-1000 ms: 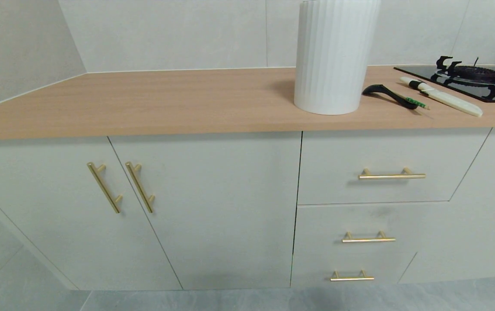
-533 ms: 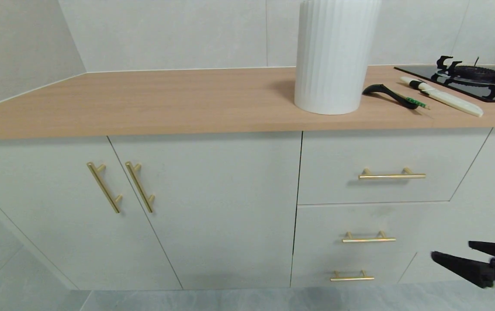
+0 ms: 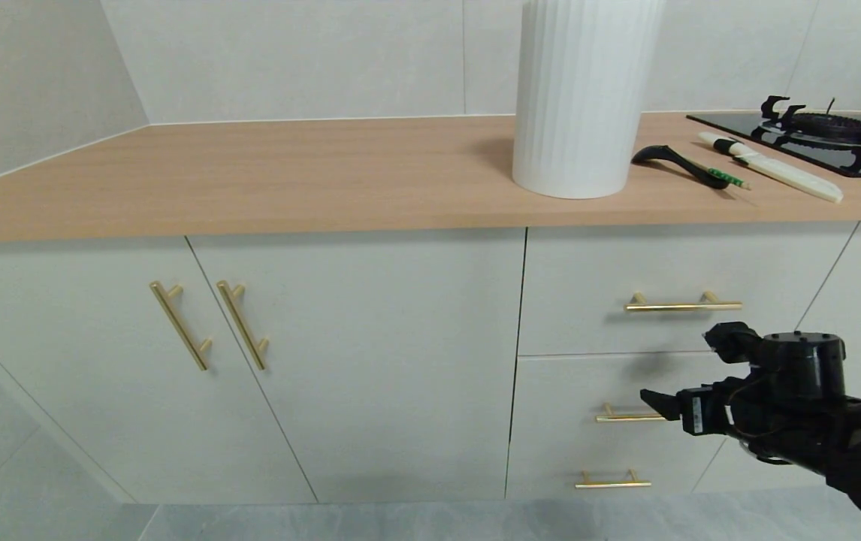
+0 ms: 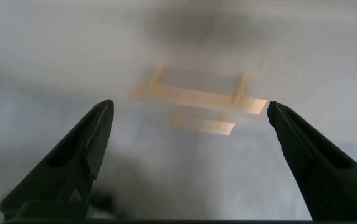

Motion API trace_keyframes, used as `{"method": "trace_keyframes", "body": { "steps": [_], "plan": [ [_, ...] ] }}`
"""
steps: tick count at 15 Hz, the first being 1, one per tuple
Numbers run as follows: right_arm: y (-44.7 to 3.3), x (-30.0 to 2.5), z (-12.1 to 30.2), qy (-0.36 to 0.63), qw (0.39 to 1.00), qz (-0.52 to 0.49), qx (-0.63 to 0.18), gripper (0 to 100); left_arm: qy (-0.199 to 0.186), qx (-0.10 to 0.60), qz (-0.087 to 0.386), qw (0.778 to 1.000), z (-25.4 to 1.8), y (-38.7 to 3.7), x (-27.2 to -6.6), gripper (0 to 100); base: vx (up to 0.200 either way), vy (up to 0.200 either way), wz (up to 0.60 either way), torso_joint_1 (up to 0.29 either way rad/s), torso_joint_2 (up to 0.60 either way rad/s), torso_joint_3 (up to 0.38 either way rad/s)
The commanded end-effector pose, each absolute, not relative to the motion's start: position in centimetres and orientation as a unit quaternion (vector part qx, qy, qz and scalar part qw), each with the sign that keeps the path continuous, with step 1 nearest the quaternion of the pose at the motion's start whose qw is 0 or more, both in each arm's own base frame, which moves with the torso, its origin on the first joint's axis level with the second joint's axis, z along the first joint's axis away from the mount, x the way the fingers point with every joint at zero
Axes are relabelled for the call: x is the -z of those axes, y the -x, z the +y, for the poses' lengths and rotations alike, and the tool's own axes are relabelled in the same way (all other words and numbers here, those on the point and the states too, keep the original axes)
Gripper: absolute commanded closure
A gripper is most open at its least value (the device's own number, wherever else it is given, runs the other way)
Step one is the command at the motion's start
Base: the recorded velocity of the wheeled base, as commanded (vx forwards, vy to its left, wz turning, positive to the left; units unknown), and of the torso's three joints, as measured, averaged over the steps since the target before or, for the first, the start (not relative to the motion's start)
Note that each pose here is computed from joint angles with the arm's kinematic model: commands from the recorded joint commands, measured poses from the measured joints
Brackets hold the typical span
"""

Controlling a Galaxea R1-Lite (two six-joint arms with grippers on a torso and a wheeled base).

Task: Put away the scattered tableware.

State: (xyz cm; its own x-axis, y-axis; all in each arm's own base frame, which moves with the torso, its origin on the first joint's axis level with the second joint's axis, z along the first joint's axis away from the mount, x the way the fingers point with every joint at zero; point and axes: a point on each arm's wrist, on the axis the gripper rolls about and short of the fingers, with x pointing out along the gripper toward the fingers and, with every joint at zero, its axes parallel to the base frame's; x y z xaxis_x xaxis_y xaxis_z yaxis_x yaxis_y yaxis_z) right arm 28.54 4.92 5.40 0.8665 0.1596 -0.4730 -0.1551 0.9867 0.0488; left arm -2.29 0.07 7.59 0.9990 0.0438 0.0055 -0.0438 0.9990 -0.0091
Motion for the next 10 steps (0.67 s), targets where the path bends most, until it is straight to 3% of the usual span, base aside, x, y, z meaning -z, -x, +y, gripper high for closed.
{"method": "trace_keyframes", "body": {
  "steps": [1, 10],
  "plan": [
    [-29.7, 0.1, 5.0, 0.009, 0.957, 0.287, -0.046, 0, 0.005, -0.022, -0.002, 1.0, 0.1, 2.3, -7.6, 0, 0.0, 0.0, 0.0, 0.0, 0.0, 0.0],
    [-32.1, 2.7, 5.2, -0.001, 0.973, 0.231, 0.004, 0, 0.005, -0.022, -0.002, 1.0, 0.1, 2.3, -7.6, 0, 0.0, 0.0, 0.0, 0.0, 0.0, 0.0]
  ]
}}
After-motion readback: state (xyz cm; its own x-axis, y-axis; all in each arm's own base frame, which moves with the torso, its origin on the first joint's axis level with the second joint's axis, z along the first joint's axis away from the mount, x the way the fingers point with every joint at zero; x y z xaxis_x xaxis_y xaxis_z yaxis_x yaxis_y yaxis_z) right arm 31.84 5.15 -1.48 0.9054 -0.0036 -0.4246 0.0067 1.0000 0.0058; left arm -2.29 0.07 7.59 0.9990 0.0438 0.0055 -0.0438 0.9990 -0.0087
